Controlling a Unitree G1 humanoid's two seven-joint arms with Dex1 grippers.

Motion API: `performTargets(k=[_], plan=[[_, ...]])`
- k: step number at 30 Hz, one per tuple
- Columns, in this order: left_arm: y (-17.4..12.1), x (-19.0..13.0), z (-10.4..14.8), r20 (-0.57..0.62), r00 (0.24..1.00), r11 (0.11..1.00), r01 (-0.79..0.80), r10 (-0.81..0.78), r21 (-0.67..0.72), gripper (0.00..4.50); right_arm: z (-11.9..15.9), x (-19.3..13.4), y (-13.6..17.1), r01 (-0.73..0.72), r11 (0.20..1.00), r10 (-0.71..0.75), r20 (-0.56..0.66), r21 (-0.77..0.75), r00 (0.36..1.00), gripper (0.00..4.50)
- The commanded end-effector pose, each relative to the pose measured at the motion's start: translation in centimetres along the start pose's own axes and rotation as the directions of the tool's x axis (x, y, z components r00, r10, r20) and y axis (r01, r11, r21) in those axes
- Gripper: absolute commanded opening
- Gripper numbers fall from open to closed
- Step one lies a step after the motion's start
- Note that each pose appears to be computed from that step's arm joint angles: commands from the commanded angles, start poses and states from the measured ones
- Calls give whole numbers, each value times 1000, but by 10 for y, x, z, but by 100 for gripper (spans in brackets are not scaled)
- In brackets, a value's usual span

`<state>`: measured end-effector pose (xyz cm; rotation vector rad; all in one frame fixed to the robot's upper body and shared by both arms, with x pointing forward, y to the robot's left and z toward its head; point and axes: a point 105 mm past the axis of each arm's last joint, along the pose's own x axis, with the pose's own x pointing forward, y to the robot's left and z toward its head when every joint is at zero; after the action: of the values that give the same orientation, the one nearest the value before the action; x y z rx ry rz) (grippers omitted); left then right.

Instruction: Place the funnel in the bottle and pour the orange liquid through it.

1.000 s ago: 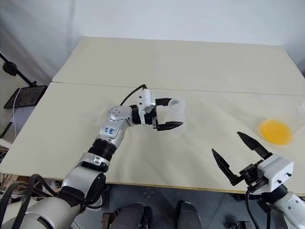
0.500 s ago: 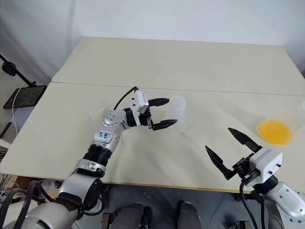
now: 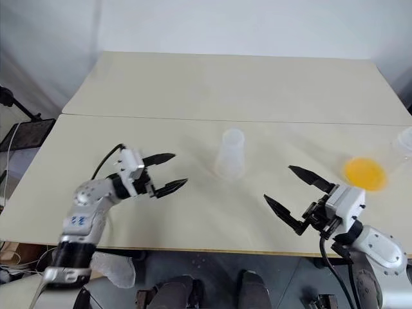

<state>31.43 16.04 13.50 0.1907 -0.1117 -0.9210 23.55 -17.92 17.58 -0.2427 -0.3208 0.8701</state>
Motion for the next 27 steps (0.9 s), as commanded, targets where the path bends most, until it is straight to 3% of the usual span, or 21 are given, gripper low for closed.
performTargets(k=[1, 6, 10, 14, 20, 27], plan=[[13, -31, 16, 42, 988, 988, -151, 151, 12, 449, 6, 12, 2, -90, 996, 90, 39, -4, 995, 450], [23, -91, -1, -26, 909, 908, -417, 417, -24, 449, 6, 29, 8, -223, 975, 221, 60, 13, 973, 450], [15, -164, -20, -96, 735, 734, -677, 671, -52, 449, 4, 42, 10, -323, 946, 321, 69, 26, 945, 450], [-1, -209, -29, -146, 618, 617, -785, 772, -58, 449, 5, 50, 10, -367, 930, 365, 85, 6, 927, 450], [-15, -214, -26, -161, 613, 615, -787, 774, -39, 449, -1, 50, 8, -390, 921, 389, 78, 0, 918, 450], [2, -151, -11, -103, 717, 716, -696, 689, -57, 449, -6, 52, 4, -370, 929, 370, 83, -15, 926, 450]])
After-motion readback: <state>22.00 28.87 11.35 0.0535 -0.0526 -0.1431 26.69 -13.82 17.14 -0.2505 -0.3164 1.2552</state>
